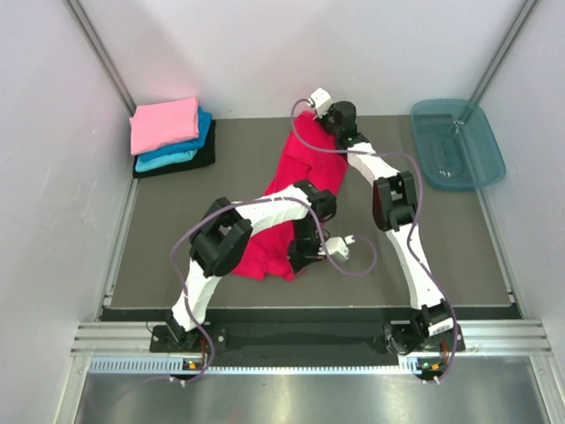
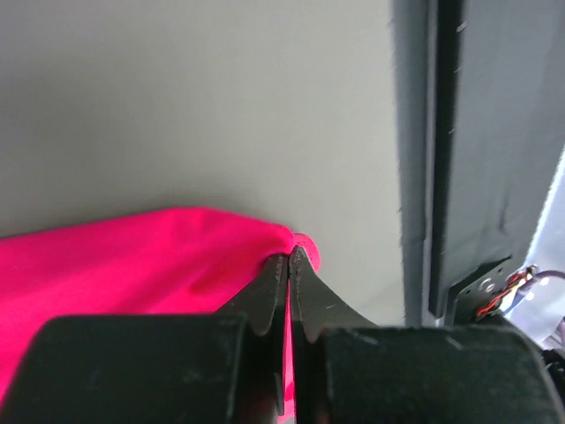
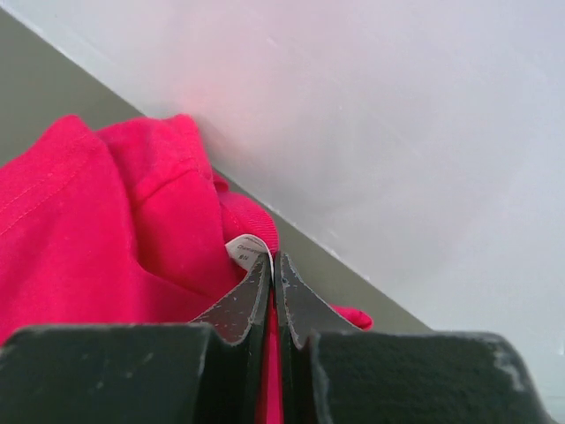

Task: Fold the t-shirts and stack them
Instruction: Fold the tshirt

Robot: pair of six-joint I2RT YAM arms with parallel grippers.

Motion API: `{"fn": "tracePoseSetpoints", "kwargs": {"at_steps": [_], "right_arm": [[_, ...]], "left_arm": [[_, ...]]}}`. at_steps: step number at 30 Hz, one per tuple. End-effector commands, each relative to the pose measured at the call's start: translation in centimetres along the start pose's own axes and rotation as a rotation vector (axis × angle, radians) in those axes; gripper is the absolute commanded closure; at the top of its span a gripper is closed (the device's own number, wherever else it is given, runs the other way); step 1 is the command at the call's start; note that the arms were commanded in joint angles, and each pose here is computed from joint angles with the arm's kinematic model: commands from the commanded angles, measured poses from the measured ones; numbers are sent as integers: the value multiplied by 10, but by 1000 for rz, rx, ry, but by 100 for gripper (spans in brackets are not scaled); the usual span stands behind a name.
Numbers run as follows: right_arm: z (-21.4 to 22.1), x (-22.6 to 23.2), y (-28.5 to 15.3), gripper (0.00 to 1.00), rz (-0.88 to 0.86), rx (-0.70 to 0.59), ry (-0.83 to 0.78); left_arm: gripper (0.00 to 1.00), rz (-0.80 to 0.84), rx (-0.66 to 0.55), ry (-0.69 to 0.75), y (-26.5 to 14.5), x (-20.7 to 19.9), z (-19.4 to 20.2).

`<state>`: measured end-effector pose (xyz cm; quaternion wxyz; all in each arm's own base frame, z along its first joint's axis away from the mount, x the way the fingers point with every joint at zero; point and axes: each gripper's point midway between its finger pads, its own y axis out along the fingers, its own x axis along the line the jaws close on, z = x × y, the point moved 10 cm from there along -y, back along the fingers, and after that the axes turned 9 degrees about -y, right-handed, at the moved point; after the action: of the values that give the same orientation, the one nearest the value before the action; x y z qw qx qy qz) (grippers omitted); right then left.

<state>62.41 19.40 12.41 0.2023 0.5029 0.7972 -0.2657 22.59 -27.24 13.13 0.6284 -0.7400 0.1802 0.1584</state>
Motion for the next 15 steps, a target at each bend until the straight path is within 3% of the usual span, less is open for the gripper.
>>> {"fn": "tracePoseSetpoints", "kwargs": {"at_steps": [1,2,4,5,7,9,11,12,14,15], "right_arm": [[-32,-9,7,100,88,-139,-32],[-32,-8,7,100,93,-137,-35],[-28,-8,4,79,131,-111,-19],[-38,-18,-1,59,166,-129,-13],[-30,-21,-8,47,198,-73,-3],[-37,-37,-22,34,229,-35,9],[-61,-66,-46,27,279,-36,38],[-50,-71,-55,25,282,3,59],[-74,-104,-89,24,335,7,105],[-65,-112,-101,24,340,40,164]], "left_arm": [[98,173,28,-57,-4,-29,1],[97,181,19,-55,-3,-30,-3],[96,181,13,-47,-1,-32,-10],[94,178,6,-42,-2,-34,-13],[90,171,-23,-37,-9,-36,-19],[77,162,-65,-49,-18,-41,-26],[72,121,-115,-49,-32,-43,-35],[63,81,-135,-43,-41,-45,-38],[61,-11,-203,-54,-67,-51,-48],[60,-76,-251,-38,-84,-52,-55]]}}
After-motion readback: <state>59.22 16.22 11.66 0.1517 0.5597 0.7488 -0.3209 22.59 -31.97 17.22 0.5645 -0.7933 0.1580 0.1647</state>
